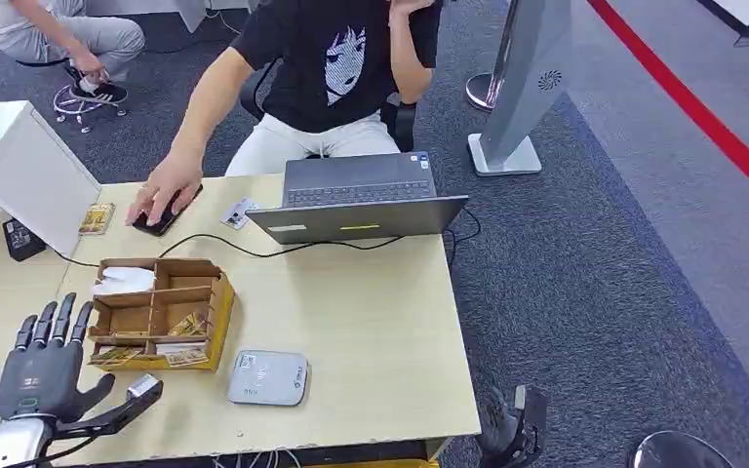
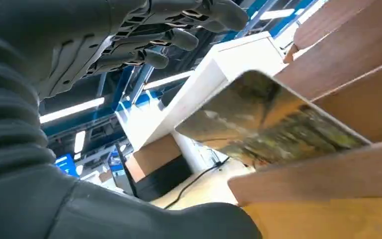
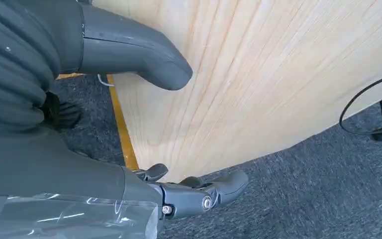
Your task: Pass the card to the sensor for recognition and then transmit it.
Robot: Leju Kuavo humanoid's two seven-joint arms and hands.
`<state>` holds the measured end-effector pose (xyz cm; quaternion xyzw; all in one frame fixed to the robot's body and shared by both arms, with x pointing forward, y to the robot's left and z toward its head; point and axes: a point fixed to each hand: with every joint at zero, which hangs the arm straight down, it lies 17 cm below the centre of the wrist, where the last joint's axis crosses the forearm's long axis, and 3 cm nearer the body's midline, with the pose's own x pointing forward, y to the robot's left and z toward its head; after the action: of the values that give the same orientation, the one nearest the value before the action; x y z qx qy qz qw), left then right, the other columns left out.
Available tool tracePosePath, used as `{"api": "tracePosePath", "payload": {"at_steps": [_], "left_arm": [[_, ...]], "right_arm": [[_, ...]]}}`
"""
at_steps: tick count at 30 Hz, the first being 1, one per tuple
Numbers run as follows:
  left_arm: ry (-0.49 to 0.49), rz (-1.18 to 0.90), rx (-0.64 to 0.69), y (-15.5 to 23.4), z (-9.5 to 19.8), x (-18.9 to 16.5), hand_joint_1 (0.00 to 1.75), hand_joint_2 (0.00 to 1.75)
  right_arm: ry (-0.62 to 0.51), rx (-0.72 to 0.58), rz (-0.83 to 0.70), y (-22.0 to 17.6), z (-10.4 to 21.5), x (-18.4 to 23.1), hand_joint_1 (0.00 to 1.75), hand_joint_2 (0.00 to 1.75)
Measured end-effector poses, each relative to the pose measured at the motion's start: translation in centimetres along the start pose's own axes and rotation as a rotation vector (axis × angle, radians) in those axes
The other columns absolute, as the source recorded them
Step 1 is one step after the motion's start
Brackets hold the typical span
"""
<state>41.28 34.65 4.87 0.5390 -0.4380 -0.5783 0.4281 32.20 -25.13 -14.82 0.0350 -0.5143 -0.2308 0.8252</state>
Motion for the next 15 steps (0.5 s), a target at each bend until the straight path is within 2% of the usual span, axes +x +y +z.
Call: {"api": "tracePosePath", "payload": {"at_steps": [4, 5, 15], "left_arm": [[0.002, 0.007, -0.009, -0.5, 0.0, 0.2, 0.0, 1.75], [0.002, 0.009, -0.011, -0.6, 0.0, 0.3, 1.75, 1.75], [-0.003, 0.022, -0.036, -1.6, 0.2, 0.3, 1.75, 1.75]], "right_arm": [[0.0, 0.001, 0.001, 0.0, 0.0, 0.0, 0.0, 1.75], [0.0, 0.001, 0.001, 0.0, 0.0, 0.0, 0.0, 1.75], [0.0, 0.005, 0.005, 0.1, 0.0, 0.0, 0.0, 1.75]]}}
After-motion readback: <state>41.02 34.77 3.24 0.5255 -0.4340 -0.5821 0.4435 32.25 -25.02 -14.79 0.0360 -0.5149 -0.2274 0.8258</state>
